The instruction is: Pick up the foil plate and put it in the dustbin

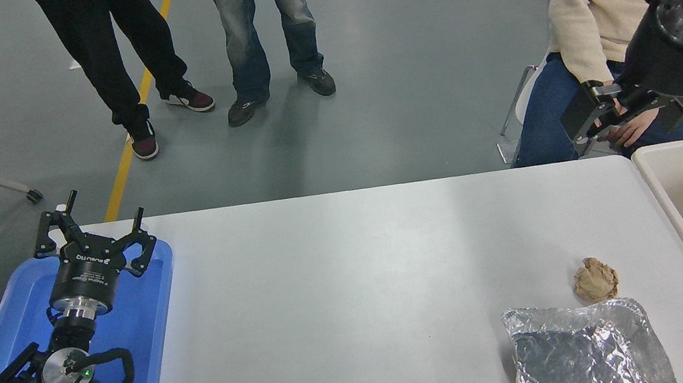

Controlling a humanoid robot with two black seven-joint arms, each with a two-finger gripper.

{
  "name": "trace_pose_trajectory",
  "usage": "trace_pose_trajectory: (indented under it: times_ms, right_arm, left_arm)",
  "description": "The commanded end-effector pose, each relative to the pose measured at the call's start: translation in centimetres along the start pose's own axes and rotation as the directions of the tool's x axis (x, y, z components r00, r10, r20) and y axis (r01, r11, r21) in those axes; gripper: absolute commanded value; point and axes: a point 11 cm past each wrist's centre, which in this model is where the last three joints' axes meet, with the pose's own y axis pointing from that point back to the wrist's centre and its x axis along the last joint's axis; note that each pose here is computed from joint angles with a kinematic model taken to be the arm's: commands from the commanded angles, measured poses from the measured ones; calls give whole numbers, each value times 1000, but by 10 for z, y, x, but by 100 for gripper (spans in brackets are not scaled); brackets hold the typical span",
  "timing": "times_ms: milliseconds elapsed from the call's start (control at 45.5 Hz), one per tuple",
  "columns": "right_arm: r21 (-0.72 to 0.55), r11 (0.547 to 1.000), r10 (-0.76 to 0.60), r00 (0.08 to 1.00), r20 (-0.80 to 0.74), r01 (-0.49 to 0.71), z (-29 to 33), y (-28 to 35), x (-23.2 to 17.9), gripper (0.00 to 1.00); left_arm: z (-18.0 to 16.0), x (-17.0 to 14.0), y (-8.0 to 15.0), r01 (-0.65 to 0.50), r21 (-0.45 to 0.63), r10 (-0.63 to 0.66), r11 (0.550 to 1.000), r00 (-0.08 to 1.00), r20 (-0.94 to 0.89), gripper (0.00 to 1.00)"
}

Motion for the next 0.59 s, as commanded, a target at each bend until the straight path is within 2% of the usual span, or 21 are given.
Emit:
trace_pose_trajectory:
  times_ms: [0, 571]
  right_arm:
    - [0, 1000, 1, 1000, 1, -1, 0, 0, 0, 100]
    - [1, 1000, 6, 1000, 2, -6, 0, 2, 1, 100]
  left_arm:
    - [0, 1, 0, -2, 1, 2, 1000, 1000, 2, 100]
    - [0, 0, 0, 1, 3, -1, 1000, 1000, 3, 100]
